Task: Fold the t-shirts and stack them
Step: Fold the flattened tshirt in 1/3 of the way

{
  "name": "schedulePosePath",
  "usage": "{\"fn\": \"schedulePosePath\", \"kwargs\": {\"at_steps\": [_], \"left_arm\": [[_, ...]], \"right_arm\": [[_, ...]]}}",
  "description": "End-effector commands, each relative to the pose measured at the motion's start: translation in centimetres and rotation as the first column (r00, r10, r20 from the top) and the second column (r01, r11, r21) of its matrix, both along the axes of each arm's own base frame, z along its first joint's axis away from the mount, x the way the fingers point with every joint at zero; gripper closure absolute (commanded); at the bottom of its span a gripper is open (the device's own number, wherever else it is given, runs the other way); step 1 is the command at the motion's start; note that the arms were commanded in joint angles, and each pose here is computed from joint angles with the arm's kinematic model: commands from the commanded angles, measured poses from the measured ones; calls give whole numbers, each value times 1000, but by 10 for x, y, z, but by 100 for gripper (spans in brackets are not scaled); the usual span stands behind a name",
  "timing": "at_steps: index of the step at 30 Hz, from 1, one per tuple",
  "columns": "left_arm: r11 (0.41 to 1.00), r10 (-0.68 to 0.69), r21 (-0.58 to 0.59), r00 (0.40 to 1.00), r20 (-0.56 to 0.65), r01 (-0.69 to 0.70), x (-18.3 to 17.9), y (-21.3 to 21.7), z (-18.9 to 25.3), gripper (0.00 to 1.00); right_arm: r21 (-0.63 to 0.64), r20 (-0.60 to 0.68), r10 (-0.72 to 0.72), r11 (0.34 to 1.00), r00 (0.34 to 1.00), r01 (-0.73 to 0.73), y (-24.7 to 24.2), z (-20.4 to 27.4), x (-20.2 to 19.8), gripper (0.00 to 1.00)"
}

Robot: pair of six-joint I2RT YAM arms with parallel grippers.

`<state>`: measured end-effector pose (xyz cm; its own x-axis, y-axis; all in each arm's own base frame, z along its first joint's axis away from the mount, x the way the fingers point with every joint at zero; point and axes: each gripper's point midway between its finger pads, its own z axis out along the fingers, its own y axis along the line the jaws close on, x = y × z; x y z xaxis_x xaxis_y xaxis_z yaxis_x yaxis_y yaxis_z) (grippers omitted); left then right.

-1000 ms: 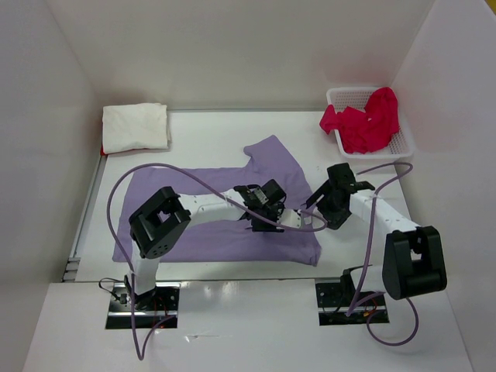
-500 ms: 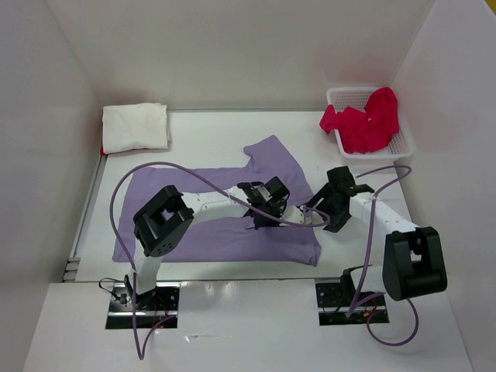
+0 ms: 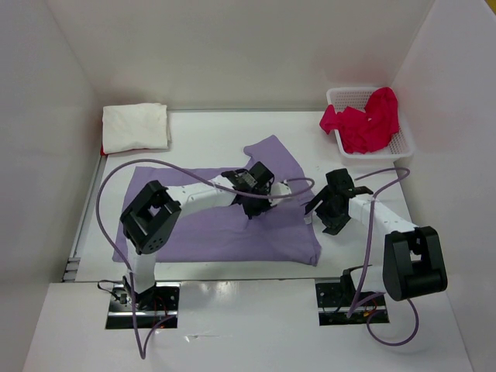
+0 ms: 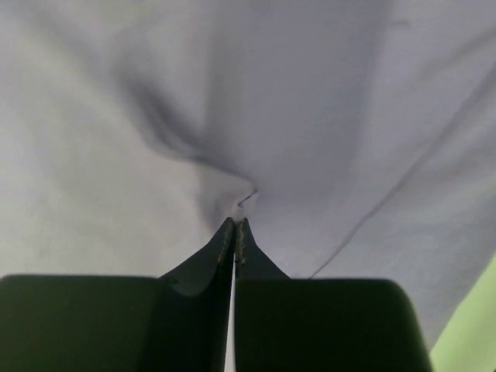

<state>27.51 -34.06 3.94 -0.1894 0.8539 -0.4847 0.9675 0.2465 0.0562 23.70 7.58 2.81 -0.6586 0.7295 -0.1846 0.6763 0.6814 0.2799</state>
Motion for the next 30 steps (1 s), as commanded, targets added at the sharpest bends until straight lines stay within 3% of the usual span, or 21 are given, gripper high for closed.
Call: {"fn": "schedulePosePath", "kwargs": {"at_steps": [1, 5, 6, 8, 16, 20, 24, 26, 30], "left_arm": [[981, 157, -115, 987, -21, -158, 17, 2, 25, 100], [960, 243, -131, 968, -53, -248, 28, 10, 26, 100], [956, 262, -120, 964, -52, -267, 32, 17, 22, 93], [949, 288, -114, 955, -67, -295, 34, 20, 19, 92], [900, 428, -82, 904, -14, -427, 67, 58, 15, 87], [893, 444, -59, 895, -35, -446, 69, 77, 19, 79], [898, 419, -135, 908, -19, -418, 72, 100, 66, 65], [892, 440, -133, 897, 31, -433, 79, 127, 79, 56], [810, 587, -99, 797, 144, -579, 83, 211, 109, 55]], "right_arm": [[-16, 26, -10, 1000, 1000, 10, -2, 0, 4, 15], [-24, 28, -4, 1000, 1000, 5, -1, 0, 4, 15], [-24, 28, -4, 1000, 1000, 5, -1, 0, 4, 15], [-24, 28, -4, 1000, 1000, 5, -1, 0, 4, 15], [-37, 42, -1, 999, 999, 2, 1, 4, 6, 15], [-45, 66, -8, 999, 998, 11, 0, 13, 7, 12], [-65, 133, -4, 998, 991, 12, 0, 39, 17, 11], [-59, 159, -4, 998, 987, 14, 1, 50, 22, 11], [-69, 98, 23, 998, 995, -16, 7, 55, 4, 11]]}}
